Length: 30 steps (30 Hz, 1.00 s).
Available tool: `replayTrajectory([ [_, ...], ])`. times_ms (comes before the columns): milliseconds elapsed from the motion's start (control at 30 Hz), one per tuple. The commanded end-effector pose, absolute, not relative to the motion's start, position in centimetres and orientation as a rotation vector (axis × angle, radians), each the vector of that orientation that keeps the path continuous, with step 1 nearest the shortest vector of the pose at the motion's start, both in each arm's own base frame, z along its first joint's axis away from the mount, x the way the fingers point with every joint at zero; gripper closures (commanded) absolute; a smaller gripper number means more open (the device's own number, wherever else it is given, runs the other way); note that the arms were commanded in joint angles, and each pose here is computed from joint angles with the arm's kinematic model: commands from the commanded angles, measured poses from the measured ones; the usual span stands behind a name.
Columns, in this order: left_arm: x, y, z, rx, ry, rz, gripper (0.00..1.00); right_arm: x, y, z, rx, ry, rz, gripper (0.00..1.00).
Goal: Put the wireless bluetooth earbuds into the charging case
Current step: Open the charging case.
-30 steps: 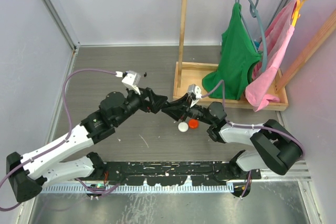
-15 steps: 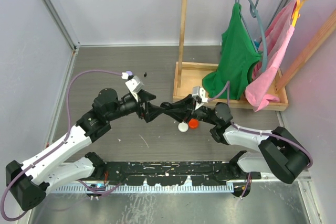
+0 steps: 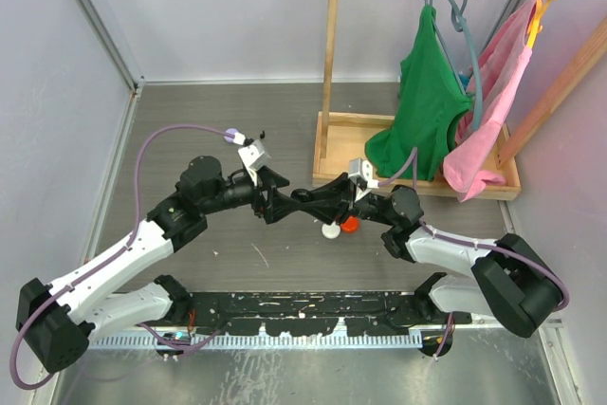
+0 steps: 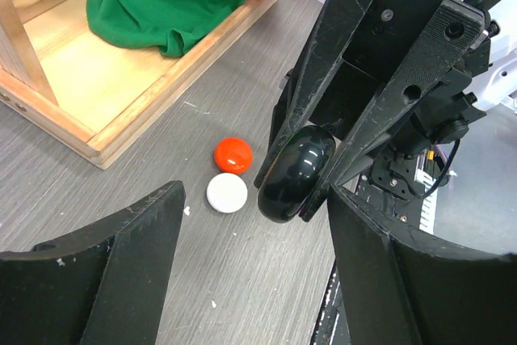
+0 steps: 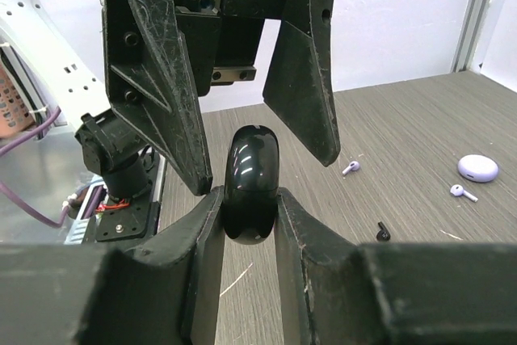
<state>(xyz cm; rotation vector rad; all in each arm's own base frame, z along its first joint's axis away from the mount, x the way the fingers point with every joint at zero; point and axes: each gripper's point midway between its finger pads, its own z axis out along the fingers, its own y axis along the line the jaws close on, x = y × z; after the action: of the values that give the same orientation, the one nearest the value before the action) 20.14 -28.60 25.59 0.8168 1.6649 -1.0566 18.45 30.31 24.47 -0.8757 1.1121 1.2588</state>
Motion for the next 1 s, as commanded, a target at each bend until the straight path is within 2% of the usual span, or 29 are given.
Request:
replayTrajectory([
  [0,20.9,-28.7,27.9,0.791,1.582,-1.058,0.28,17.2,30.0,26.6,-0.920,0.993,1.259,0.99],
  [333,21.8,-27.7,29.7,0.697,1.578,-1.073,0.28,16.8,30.3,26.0,-0.962,0.993,1.277,0.99],
  [967,23.8,-26.9,29.1,0.564,1.668,-1.051,0.26,16.5,30.2,24.8,-0.998,1.002,1.265,0.99],
])
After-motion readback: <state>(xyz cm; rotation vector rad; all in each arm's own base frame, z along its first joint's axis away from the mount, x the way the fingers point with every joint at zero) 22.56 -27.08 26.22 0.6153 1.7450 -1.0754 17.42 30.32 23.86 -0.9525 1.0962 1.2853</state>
